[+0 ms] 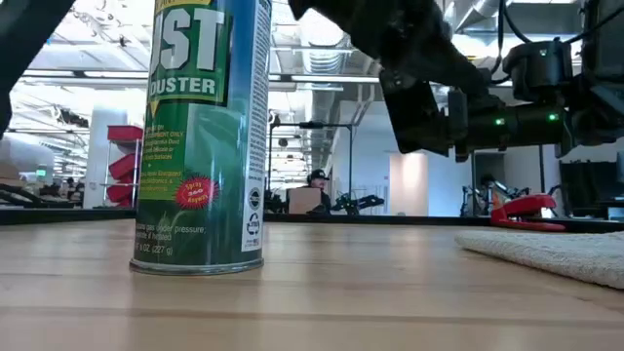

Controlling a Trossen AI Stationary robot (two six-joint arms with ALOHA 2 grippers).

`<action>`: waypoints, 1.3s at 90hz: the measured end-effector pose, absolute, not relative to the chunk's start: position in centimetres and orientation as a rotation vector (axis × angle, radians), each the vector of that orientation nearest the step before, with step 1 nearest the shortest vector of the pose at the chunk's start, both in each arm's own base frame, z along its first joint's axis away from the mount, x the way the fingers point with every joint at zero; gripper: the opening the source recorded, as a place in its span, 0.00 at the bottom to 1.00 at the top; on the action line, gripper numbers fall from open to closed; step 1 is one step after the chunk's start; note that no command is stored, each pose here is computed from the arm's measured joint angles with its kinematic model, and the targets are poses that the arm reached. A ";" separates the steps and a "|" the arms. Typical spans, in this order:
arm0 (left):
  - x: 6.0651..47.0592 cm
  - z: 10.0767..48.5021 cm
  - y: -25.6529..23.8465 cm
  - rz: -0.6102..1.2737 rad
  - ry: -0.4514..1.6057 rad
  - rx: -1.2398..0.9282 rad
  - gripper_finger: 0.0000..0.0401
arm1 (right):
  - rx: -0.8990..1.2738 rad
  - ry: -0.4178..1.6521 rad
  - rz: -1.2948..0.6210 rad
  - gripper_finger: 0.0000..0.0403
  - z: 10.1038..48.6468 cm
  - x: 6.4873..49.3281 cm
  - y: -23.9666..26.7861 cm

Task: Apply microfiber cloth
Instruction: Wipe the back of the cellphone with the microfiber cloth

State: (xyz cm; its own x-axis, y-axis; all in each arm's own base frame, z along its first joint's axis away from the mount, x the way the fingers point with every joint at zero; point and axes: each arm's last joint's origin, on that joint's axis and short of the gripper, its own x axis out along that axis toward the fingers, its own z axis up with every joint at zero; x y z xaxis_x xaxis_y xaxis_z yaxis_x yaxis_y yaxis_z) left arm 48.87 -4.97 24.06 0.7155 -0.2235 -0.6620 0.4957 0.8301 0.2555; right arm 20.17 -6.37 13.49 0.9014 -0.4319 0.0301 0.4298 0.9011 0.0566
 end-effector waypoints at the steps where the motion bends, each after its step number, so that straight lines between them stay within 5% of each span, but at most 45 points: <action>1: 49.0 23.9 -5.0 -0.414 0.666 0.439 0.17 | 0.049 -0.042 -0.446 0.03 13.5 20.2 -6.4; 19: 49.5 22.2 -5.6 -0.463 0.756 0.450 0.24 | 0.049 -0.040 -0.457 0.03 13.5 20.1 -6.6; 72: 49.2 22.1 -6.2 -0.490 0.774 0.431 0.25 | 0.065 -0.045 -0.460 0.03 13.5 20.0 -6.8; 117: 52.8 17.2 -6.4 -0.555 0.803 0.305 0.25 | 0.065 -0.049 -0.484 0.03 13.5 19.6 -7.9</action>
